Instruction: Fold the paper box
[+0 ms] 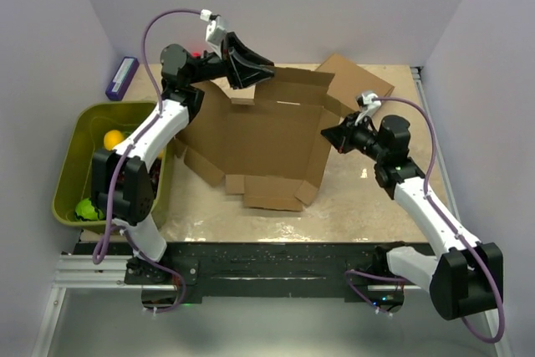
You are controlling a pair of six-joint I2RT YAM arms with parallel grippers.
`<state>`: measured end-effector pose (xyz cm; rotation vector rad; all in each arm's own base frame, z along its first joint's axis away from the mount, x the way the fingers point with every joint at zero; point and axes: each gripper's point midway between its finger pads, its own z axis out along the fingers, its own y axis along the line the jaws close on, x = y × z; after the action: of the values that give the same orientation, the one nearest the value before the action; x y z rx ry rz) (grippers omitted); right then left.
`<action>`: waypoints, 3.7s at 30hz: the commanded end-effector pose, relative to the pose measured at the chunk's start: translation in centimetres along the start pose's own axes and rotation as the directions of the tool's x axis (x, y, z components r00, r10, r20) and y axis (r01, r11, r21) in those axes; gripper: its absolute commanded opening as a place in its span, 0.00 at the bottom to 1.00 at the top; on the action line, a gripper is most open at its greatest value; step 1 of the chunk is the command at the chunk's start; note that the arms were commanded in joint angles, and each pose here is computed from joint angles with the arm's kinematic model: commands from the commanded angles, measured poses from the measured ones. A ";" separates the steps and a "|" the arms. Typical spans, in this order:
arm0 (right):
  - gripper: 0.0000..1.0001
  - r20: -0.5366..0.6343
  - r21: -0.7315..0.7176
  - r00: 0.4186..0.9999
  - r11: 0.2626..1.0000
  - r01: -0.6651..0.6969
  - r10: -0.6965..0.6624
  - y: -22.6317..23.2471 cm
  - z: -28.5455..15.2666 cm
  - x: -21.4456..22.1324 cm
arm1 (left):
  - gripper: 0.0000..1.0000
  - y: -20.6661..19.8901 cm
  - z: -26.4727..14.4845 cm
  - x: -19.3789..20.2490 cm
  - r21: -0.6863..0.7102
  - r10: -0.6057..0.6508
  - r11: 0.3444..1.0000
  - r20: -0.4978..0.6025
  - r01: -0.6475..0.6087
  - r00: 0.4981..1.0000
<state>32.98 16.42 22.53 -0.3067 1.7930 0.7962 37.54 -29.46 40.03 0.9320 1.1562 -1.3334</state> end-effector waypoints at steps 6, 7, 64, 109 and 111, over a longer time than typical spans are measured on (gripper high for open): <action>0.00 0.023 0.095 0.991 0.987 0.126 -0.128 0.6 -1.8 -6.4 | 0.84 -2.1 -1.7 -5.9 -0.142 0.293 0.945 -0.024 -0.294 0.956; 0.00 0.034 0.102 0.988 0.984 0.144 -0.148 1.0 -1.9 -7.9 | 0.86 -1.6 -2.1 -6.6 -0.206 0.324 0.924 -0.032 -0.323 0.946; 0.00 -0.285 -0.043 0.882 0.924 0.379 -0.375 6.3 -0.4 -6.7 | 0.60 -4.7 9.5 4.2 0.030 0.487 0.845 -0.453 -0.533 0.747; 0.01 -0.295 0.049 0.893 0.928 0.370 -0.341 4.7 0.4 -6.8 | 0.24 -5.6 6.6 4.7 0.007 0.511 0.806 -0.513 -0.592 0.690; 0.01 -0.295 0.049 0.893 0.928 0.370 -0.341 4.7 0.3 -6.8 | 0.24 -5.6 6.7 4.8 0.013 0.514 0.806 -0.511 -0.591 0.689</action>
<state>32.23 19.42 29.50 -0.7111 1.9908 0.4463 33.62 -38.19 35.11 1.4416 1.2313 -0.4864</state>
